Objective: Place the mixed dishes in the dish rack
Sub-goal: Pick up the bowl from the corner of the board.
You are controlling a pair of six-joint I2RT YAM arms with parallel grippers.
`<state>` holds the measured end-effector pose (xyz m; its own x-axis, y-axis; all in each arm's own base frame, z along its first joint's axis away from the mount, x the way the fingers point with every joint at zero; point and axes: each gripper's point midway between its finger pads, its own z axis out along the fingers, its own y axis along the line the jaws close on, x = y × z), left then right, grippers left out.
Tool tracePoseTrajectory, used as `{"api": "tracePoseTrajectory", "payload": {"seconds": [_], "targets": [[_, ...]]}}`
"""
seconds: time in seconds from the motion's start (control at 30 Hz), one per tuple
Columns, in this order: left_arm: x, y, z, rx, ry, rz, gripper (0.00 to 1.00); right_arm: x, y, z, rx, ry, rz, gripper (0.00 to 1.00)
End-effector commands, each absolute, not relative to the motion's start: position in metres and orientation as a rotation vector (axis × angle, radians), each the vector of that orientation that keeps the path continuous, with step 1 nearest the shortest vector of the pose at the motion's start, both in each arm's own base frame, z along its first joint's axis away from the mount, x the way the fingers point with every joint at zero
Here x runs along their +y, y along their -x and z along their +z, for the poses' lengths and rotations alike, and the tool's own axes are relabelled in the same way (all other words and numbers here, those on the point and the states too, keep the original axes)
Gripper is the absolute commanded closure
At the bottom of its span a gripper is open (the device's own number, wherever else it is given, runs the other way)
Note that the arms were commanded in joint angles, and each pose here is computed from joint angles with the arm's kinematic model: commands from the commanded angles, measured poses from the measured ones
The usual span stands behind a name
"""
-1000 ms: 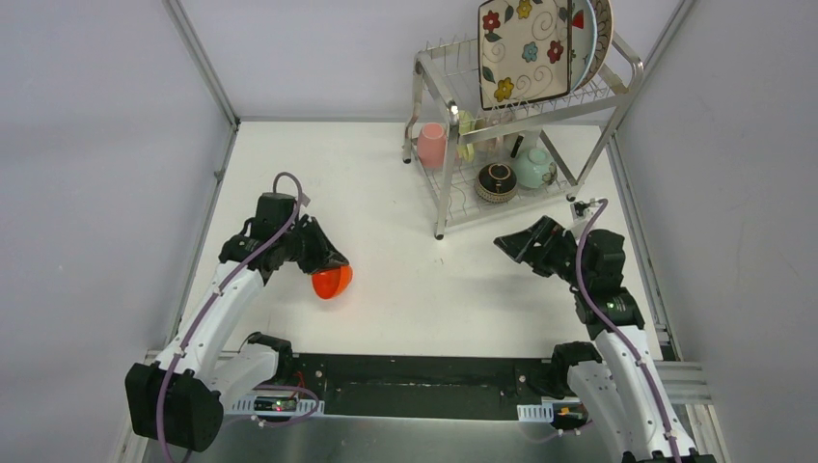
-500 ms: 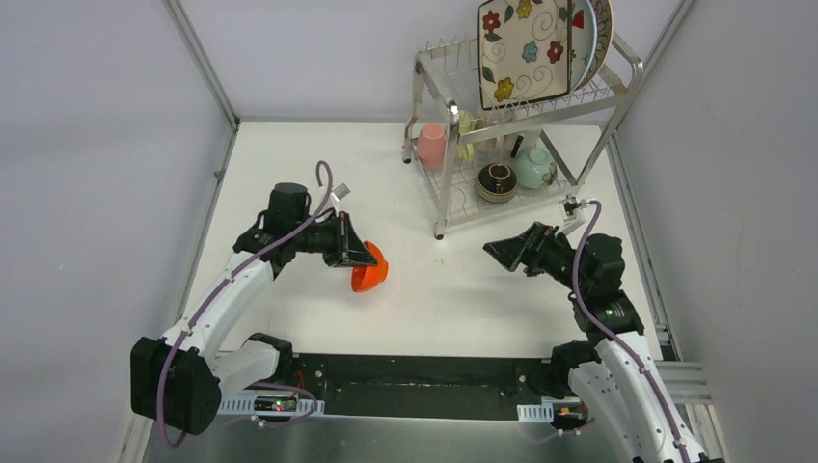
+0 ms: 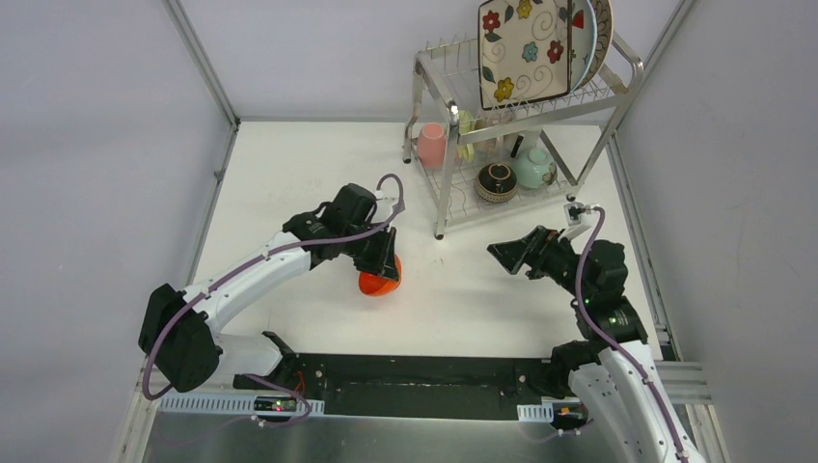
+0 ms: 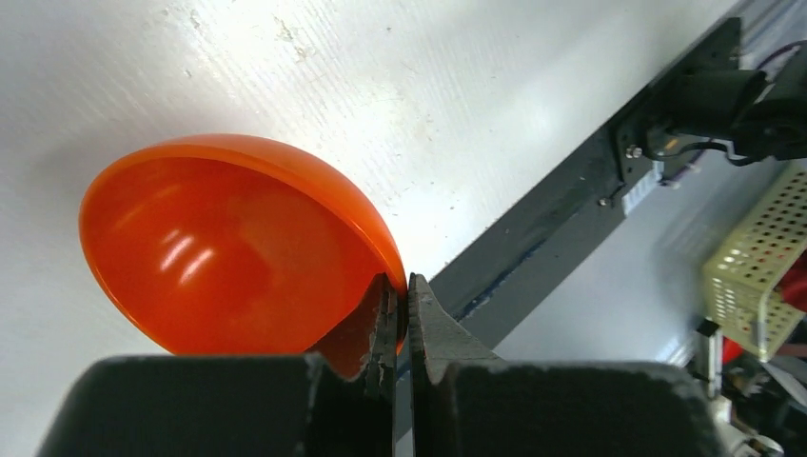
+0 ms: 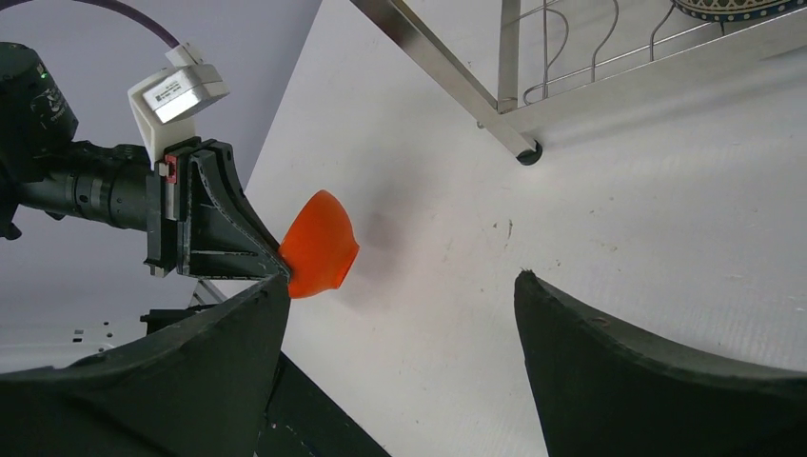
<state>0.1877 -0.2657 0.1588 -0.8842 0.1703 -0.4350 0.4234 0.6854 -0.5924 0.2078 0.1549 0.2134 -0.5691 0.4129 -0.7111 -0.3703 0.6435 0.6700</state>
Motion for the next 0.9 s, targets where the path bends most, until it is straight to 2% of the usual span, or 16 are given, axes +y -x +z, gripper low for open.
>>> {"api": "tracePoseTrajectory", "payload": {"seconds": [0.0, 0.3, 0.6, 0.73, 0.8, 0.87], "targets": [[-0.267, -0.205, 0.166, 2.473, -0.536, -0.841, 1.0, 0.153, -0.21, 0.223, 1.862, 0.018, 0.995, 0.11], [-0.289, -0.187, 0.192, 2.356, -0.736, -1.045, 1.0, 0.159, -0.202, 0.236, 1.749, 0.205, 0.98, 0.11], [-0.295, -0.153, 0.22, 2.056, -1.136, -1.222, 1.0, 0.183, -0.195, 0.265, 1.433, 0.607, 0.92, 0.16], [-0.293, -0.131, 0.237, 1.827, -1.329, -1.308, 1.0, 0.204, -0.185, 0.272, 1.284, 0.8, 0.934, 0.14], [-0.29, -0.123, 0.245, 1.734, -1.377, -1.317, 1.0, 0.22, -0.17, 0.27, 1.175, 0.962, 0.951, 0.01], [-0.287, -0.114, 0.251, 1.644, -1.43, -1.332, 1.0, 0.234, -0.156, 0.264, 1.07, 1.106, 0.934, 0.0]]}}
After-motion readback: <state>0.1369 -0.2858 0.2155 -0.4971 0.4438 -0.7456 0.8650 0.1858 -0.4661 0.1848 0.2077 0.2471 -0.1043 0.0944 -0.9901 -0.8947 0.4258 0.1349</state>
